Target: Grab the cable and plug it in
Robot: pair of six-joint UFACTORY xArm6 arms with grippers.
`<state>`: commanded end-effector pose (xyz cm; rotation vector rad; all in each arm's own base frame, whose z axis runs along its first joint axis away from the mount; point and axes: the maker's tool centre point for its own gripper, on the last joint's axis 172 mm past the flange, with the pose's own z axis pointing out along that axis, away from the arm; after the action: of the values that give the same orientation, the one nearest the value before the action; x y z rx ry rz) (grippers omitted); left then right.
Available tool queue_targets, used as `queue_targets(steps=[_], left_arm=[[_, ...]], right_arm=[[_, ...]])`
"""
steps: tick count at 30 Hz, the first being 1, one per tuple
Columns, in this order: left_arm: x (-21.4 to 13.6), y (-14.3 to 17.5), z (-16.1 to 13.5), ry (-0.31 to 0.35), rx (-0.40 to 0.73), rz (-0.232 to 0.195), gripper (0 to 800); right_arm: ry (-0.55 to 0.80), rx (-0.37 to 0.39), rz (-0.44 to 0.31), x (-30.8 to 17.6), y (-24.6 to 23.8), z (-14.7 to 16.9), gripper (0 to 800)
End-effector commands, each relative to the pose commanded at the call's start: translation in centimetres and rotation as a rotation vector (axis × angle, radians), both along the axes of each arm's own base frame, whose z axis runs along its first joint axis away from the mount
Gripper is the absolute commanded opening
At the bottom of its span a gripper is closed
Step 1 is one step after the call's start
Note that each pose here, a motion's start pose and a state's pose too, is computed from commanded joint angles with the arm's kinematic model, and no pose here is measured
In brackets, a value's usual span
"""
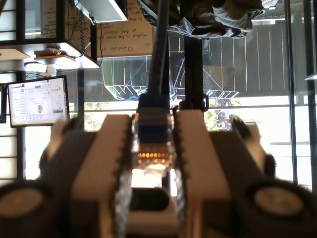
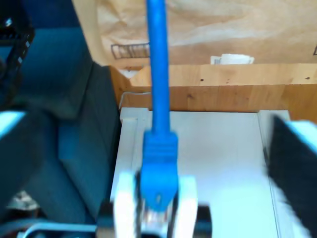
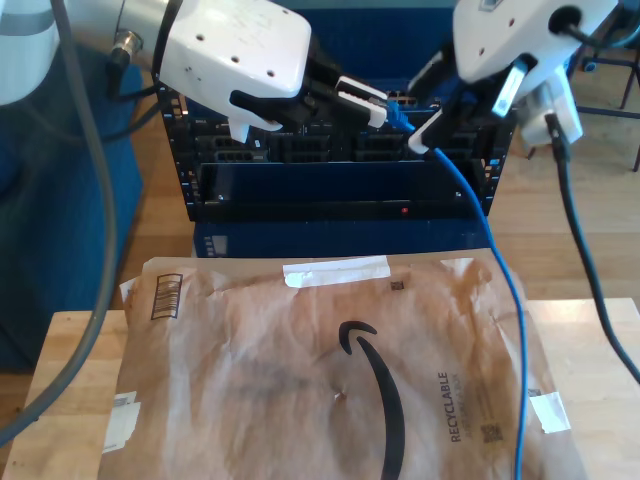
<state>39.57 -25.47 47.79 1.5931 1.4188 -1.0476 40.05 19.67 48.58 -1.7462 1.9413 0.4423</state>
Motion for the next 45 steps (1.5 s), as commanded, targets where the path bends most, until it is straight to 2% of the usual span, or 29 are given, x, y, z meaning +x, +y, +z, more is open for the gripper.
queue_targets(steps=[1,3,5,8,11,13,15,18,21,25,27,29,31,33,40,45], left_arm=[[-0.1,-0.1,0.1,0.0,0.0,-0.002,3],[-0.5,-0.1,0.2,0.01,-0.001,-0.014,2],[-0.9,0.0,0.3,0.039,-0.001,-0.018,2],[-0.9,1.2,0.5,0.117,-0.005,0.014,2],[-1.1,1.6,2.2,0.15,-0.072,0.011,2],[-1.5,2.0,3.0,0.18,-0.117,-0.006,2],[-1.5,2.5,3.1,0.254,-0.174,-0.03,2],[0.2,4.5,4.1,0.288,-0.272,-0.002,2],[0.2,5.1,4.3,0.311,-0.283,0.001,2],[-0.6,5.5,4.0,0.451,-0.276,-0.019,2],[-0.5,5.5,3.9,0.487,-0.274,-0.016,2],[-0.5,5.6,3.8,0.493,-0.277,-0.017,2],[-0.3,5.9,4.0,0.494,-0.295,-0.013,2],[-0.1,6.2,4.6,0.499,-0.327,-0.017,2],[0.4,7.6,5.7,0.515,-0.398,-0.026,2],[-1.0,7.9,7.0,0.536,-0.432,-0.084,2]], right_arm=[[-0.011,0.001,0.001,0.1,0.0,0.5,732],[-0.012,0.002,-0.002,0.0,0.0,0.7,798],[-0.03,0.004,-0.004,-0.2,-0.1,1.4,798],[-0.047,0.001,0.001,-0.6,-0.2,1.9,798],[-0.04,0.007,-0.005,-0.5,-0.1,1.8,797],[-0.044,0.01,-0.008,-0.5,-0.1,2.1,796],[-0.053,0.012,-0.003,-0.7,-0.1,2.2,794],[-0.181,0.024,-0.011,-0.2,-0.4,4.7,788],[-0.358,0.024,0.018,0.3,-1.1,6.9,772],[-0.441,0.012,0.049,0.7,-1.0,6.9,772],[-0.472,0.015,0.064,1.2,-0.4,6.7,780],[-0.511,0.036,0.07,1.9,1.5,6.1,786],[-0.569,0.053,0.129,1.1,4.5,6.1,783],[-0.635,0.056,0.167,0.5,5.2,7.3,784],[-0.65,0.078,0.23,-1.5,7.4,7.7,781],[-0.731,0.086,0.229,-1.6,7.6,9.1,781]])
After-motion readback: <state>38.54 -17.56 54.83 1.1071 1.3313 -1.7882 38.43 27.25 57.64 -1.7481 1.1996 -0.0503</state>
